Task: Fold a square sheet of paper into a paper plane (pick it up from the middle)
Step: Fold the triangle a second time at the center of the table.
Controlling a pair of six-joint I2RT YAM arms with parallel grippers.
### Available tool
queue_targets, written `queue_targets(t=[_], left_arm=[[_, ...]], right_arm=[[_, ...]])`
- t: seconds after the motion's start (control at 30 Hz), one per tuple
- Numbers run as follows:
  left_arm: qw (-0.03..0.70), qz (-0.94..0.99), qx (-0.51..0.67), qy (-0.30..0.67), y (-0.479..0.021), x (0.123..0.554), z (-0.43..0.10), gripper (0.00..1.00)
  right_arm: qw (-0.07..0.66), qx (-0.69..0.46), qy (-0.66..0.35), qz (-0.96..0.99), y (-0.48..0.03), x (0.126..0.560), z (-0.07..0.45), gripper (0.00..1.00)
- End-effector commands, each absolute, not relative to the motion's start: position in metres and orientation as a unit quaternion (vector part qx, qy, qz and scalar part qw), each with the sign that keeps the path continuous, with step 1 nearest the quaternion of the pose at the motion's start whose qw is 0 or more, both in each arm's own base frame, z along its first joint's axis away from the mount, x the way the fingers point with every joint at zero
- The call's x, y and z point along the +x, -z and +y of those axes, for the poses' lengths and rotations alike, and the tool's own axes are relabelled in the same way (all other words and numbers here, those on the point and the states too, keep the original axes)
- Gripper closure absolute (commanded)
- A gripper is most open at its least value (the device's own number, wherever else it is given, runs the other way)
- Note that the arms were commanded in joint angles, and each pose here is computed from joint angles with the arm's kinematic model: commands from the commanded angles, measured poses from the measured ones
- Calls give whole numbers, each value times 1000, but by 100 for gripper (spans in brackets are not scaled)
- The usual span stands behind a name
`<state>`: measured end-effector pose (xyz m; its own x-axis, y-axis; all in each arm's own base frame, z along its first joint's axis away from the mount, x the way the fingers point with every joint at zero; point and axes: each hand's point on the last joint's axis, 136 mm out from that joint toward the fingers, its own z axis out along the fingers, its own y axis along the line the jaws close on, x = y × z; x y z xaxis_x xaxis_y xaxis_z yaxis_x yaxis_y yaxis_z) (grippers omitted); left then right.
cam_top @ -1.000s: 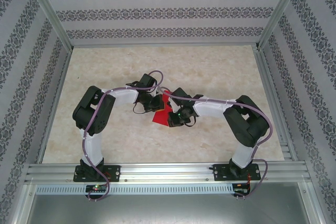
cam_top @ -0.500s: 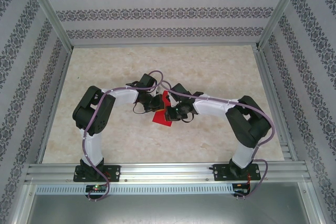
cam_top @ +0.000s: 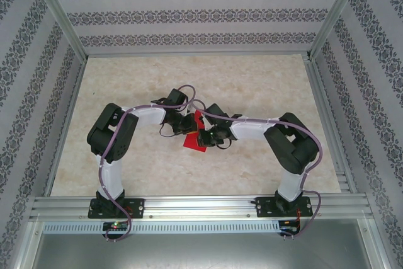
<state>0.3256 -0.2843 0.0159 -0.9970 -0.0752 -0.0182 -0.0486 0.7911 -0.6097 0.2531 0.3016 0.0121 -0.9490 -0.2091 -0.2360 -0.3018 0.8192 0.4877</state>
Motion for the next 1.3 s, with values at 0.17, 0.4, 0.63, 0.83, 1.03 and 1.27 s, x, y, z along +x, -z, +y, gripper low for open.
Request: queue_targets(t=[0.17,0.4,0.63,0.83,1.03,1.27], left_arm=[[-27,972,-67,223,42,296,-249,94],[-25,970,-64,235,37,298,-254,94],[-25,967,-62,245,34,299,-257,94],[-22,967,-61,248,32,301,-258,94],[-22,968,-60,244,33,300,-257,94],[-21,970,-61,236,37,299,-253,94]], right_arm=[[26,-152,-260,953,-9,204,273,95],[119,-134,-282,942,-53,259,297,94],[104,-129,-275,947,-36,275,311,94],[74,-118,-249,958,-9,259,295,95],[55,-106,-237,964,6,235,274,96],[46,-101,-239,965,7,221,265,96]])
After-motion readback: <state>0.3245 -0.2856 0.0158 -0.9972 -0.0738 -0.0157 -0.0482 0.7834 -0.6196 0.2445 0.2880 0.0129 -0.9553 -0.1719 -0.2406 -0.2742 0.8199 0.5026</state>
